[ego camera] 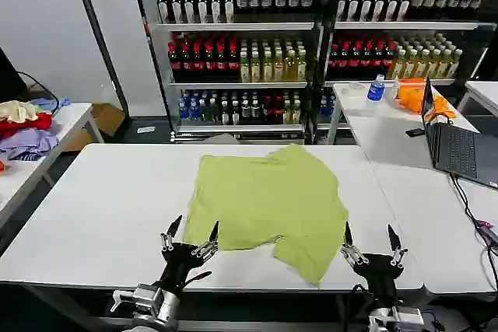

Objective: Fold and organize the clothes.

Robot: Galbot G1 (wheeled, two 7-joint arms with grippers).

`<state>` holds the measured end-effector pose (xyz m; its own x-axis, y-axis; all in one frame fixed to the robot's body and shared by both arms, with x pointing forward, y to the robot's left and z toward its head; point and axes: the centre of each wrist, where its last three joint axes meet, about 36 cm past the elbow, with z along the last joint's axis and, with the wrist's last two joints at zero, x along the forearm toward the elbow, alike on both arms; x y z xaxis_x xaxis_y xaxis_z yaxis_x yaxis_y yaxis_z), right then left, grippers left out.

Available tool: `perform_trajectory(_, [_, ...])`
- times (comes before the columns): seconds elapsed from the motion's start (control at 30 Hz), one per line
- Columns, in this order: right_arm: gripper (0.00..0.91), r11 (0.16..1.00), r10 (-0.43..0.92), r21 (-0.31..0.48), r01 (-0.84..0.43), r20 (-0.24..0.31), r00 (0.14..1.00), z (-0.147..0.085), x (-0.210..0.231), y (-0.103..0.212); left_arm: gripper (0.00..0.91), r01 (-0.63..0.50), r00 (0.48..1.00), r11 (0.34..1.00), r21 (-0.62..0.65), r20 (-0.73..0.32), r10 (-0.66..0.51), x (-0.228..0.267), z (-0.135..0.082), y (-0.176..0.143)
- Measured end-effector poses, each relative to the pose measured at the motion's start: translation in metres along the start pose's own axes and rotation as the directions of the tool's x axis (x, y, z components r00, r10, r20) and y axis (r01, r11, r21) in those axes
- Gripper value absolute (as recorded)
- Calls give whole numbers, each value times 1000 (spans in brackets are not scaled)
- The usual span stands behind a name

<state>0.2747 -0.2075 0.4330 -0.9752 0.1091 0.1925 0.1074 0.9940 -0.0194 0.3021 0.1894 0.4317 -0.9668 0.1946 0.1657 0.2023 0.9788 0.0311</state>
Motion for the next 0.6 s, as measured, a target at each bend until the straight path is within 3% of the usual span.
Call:
perform_trajectory(0.3, [907,1000,-31,-9,30,-158,987,18,-12,15,907,8,989,998,-66,-146,-18,-17,9,14])
perform_trajectory(0.6, [907,998,-59,-28,54,-257,965,31,-24,35,907,29,960,994,-107,-272,-58,-36,16,32])
